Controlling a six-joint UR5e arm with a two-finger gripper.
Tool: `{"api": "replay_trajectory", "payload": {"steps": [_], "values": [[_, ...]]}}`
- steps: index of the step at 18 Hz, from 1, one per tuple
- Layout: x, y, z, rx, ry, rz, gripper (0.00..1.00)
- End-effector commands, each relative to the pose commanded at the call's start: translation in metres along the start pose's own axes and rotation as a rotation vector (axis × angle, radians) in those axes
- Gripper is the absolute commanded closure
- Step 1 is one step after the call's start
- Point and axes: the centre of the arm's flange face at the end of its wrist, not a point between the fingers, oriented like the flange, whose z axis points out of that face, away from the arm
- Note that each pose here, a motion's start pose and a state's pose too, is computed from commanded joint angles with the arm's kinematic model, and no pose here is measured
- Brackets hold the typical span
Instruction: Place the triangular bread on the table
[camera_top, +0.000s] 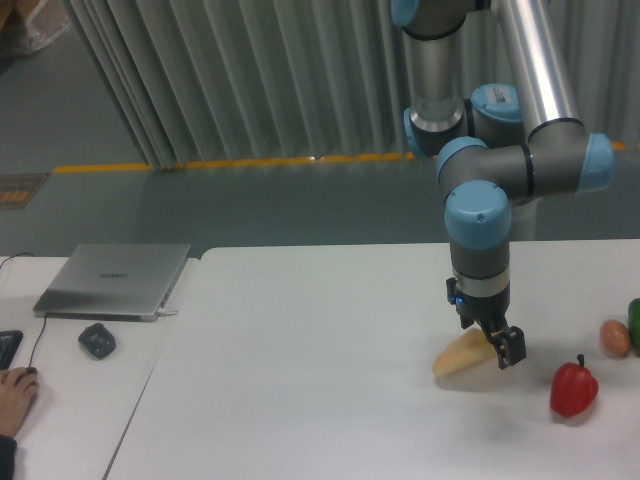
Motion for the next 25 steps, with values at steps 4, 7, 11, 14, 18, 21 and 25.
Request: {"api": "replay_trajectory", "payload": {"steps": [4, 7, 11, 14, 18, 21, 25], "values": [[-0.015, 0.020, -0.035, -0.011, -0.056, -0.013, 0.00], [-0.028, 0.035, -0.044, -0.010, -0.066, 0.041, 0.00], [-0.055, 0.072, -0.063, 0.002, -0.105, 0.077, 0.00], [-0.073, 0.098, -0.063, -0.003, -0.106, 0.114, 0.00], [-0.097, 0.131, -0.063, -0.006, -0.106, 0.175, 0.00], [-0.122, 0.172, -0.057, -0.022, -0.097, 0.316, 0.00], [-0.150, 0.224, -0.049, -0.011, -0.089, 0.410, 0.00]]}}
